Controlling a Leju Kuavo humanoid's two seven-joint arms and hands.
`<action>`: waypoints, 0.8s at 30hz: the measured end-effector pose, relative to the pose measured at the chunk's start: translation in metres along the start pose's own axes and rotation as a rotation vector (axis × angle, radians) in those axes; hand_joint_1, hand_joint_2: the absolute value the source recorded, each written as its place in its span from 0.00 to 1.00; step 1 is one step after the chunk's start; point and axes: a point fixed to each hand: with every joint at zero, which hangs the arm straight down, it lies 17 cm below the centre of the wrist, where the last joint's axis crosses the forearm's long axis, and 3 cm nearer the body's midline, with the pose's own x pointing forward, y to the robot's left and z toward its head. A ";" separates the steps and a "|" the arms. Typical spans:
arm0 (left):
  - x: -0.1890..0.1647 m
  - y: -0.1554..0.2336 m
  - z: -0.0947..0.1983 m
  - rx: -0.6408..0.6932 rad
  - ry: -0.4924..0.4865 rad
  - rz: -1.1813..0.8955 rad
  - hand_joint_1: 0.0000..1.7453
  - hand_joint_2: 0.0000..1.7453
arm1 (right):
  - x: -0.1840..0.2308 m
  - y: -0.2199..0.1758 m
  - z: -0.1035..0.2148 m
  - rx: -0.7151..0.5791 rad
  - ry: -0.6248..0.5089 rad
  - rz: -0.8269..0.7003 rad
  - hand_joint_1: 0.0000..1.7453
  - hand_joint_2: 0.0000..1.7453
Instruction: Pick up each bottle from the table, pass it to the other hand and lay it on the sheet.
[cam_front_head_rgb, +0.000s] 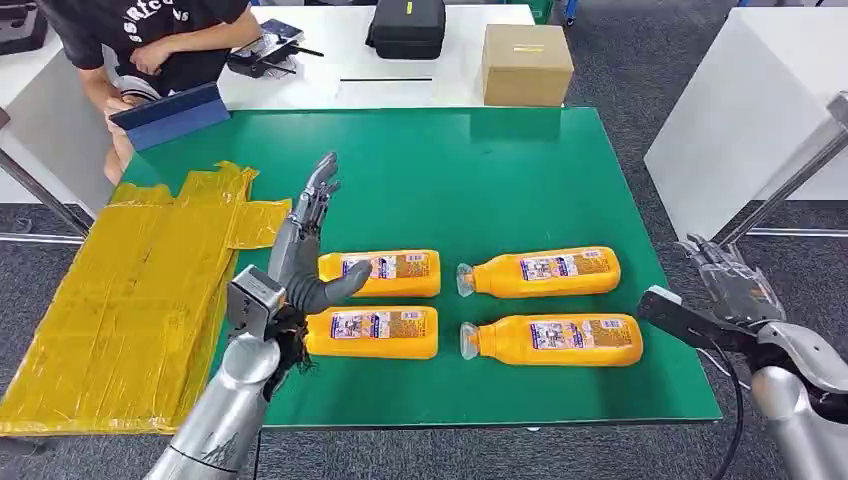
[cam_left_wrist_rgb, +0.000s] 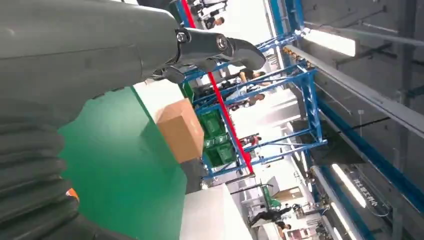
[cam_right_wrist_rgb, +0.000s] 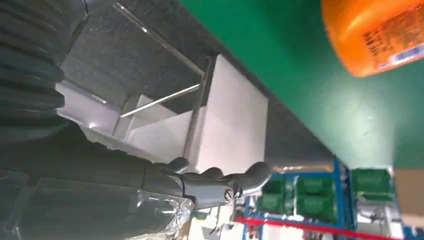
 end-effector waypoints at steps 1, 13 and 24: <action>-0.001 0.000 -0.001 -0.002 0.004 0.002 0.00 1.00 | 0.003 0.002 -0.003 0.008 -0.014 -0.014 0.00 1.00; -0.005 -0.004 -0.001 -0.016 0.008 -0.054 0.00 1.00 | 0.022 0.015 -0.007 0.051 -0.082 -0.084 0.00 1.00; -0.007 -0.012 -0.001 -0.033 0.029 -0.070 0.00 1.00 | 0.093 0.019 -0.011 0.107 -0.267 -0.277 0.00 1.00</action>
